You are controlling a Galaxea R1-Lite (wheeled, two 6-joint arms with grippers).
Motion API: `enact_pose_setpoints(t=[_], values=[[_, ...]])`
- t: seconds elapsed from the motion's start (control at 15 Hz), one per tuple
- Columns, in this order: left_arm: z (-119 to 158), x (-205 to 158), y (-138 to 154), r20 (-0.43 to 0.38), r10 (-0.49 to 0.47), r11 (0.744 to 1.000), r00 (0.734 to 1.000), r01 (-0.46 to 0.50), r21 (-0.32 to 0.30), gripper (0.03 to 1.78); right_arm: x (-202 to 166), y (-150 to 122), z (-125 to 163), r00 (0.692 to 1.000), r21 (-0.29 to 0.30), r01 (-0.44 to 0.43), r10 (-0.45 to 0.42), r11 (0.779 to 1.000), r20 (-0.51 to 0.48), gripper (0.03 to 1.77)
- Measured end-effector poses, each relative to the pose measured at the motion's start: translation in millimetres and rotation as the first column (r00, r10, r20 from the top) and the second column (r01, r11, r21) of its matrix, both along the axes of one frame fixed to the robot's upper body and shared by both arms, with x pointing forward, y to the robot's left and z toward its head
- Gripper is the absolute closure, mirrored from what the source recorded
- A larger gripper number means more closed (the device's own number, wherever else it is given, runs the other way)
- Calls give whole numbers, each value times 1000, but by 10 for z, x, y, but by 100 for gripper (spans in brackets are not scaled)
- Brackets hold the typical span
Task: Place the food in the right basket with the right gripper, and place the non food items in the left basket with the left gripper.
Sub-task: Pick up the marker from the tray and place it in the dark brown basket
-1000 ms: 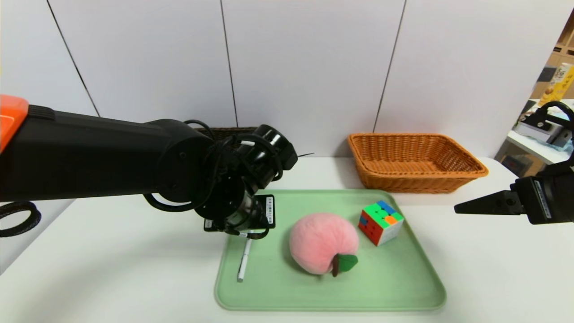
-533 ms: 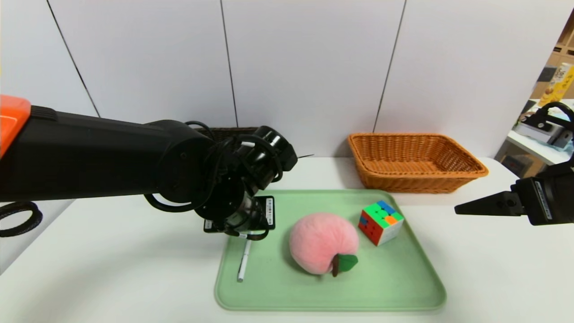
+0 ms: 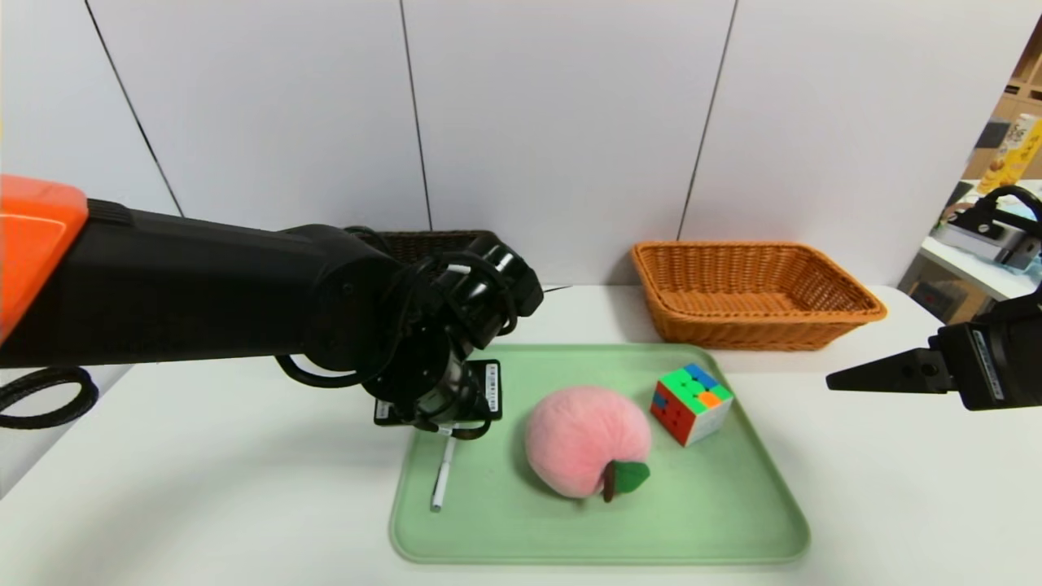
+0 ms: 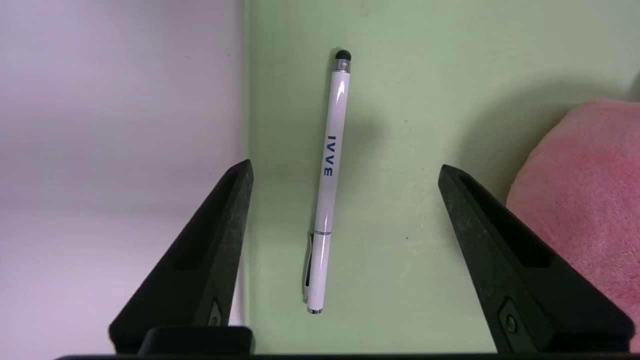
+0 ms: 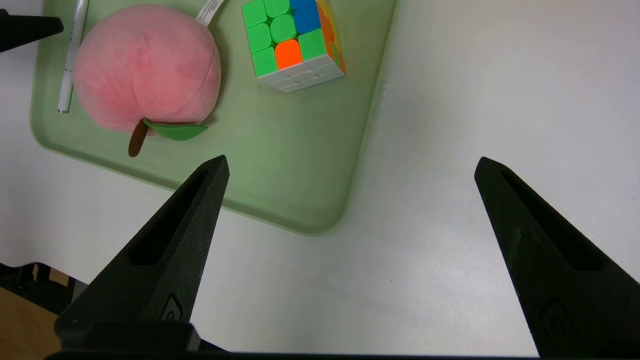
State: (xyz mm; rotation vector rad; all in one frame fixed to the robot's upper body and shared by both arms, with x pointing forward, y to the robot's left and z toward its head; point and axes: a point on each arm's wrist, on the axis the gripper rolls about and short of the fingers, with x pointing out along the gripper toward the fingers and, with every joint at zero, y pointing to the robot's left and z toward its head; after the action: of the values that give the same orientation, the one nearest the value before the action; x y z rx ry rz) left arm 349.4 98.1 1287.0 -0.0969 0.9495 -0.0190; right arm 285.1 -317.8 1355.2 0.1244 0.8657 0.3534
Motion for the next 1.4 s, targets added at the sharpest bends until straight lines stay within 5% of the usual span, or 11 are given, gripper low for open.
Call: enact_pose_setpoints(t=[0.53,1.4], values=[[-84,37,-28,-64,-58,998,996,57,-22,24,-5,-1,-23,1000,-2,1,-1,1000,-6,10],[-200,138,0,-118,-80,997,990,76,-34,14,-5,-19,-27,1000,-2,9,-9,1000,-7,10]])
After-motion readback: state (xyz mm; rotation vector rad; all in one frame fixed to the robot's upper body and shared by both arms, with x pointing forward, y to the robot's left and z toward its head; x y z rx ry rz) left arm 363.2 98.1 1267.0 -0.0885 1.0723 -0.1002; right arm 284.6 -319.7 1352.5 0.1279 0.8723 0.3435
